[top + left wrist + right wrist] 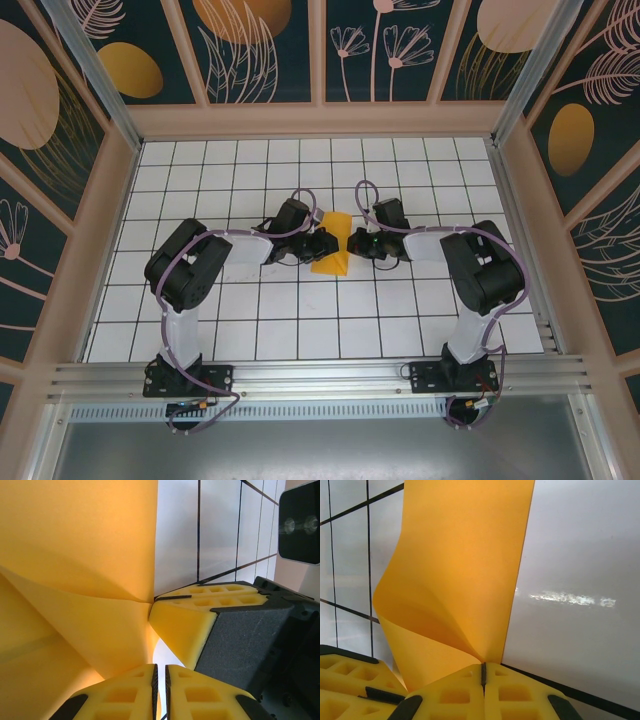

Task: Fold a paper plane with a square sheet of paper (pick it up from the middle)
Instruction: Fold the triangle a second time at the center of the table.

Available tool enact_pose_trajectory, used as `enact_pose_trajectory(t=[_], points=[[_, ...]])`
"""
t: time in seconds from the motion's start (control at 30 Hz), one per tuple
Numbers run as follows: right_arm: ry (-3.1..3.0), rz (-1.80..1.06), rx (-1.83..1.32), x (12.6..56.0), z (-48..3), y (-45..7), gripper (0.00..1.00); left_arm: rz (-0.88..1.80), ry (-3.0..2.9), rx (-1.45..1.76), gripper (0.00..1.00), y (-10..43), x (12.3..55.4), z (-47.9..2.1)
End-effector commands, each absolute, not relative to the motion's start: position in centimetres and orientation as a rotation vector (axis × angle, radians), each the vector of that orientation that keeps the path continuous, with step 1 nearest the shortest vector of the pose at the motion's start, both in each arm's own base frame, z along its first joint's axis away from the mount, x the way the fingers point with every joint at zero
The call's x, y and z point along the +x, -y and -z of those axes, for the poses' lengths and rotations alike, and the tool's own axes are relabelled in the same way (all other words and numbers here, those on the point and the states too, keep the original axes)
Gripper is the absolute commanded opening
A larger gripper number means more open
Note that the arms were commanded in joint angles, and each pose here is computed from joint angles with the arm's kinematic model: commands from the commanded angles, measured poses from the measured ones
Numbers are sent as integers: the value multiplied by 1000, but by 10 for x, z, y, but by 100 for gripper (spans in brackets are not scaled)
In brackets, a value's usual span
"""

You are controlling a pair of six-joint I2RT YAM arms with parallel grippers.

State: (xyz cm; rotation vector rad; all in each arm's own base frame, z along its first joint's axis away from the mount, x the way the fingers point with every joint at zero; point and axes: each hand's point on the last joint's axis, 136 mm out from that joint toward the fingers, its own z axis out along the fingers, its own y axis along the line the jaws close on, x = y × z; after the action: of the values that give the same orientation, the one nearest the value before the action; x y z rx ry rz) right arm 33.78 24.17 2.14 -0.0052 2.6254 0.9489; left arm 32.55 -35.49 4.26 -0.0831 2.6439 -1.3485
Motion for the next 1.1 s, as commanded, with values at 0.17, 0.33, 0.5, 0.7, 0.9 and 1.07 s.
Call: enact_pose_trajectory(t=[0.17,0.33,0.5,0.7,0.9,1.07], points=[[-2614,-948,-49,343,-20,-243,7,1374,-2593,-13,17,365,333,-54],[-2612,-939,-50,346,-19,-244,6,1351,-2607,-17,17,366,335,-48],[-2599,-939,-60,349,-23,-245,6,1314,-2634,-35,16,363,337,-39],[-2586,-942,-69,351,-25,-246,5,1266,-2659,-51,15,359,337,-30],[-2573,-942,-82,352,-27,-247,4,1256,-2665,-60,14,357,337,-27],[-2566,-953,-93,354,-28,-249,4,1265,-2655,-51,15,358,337,-31]])
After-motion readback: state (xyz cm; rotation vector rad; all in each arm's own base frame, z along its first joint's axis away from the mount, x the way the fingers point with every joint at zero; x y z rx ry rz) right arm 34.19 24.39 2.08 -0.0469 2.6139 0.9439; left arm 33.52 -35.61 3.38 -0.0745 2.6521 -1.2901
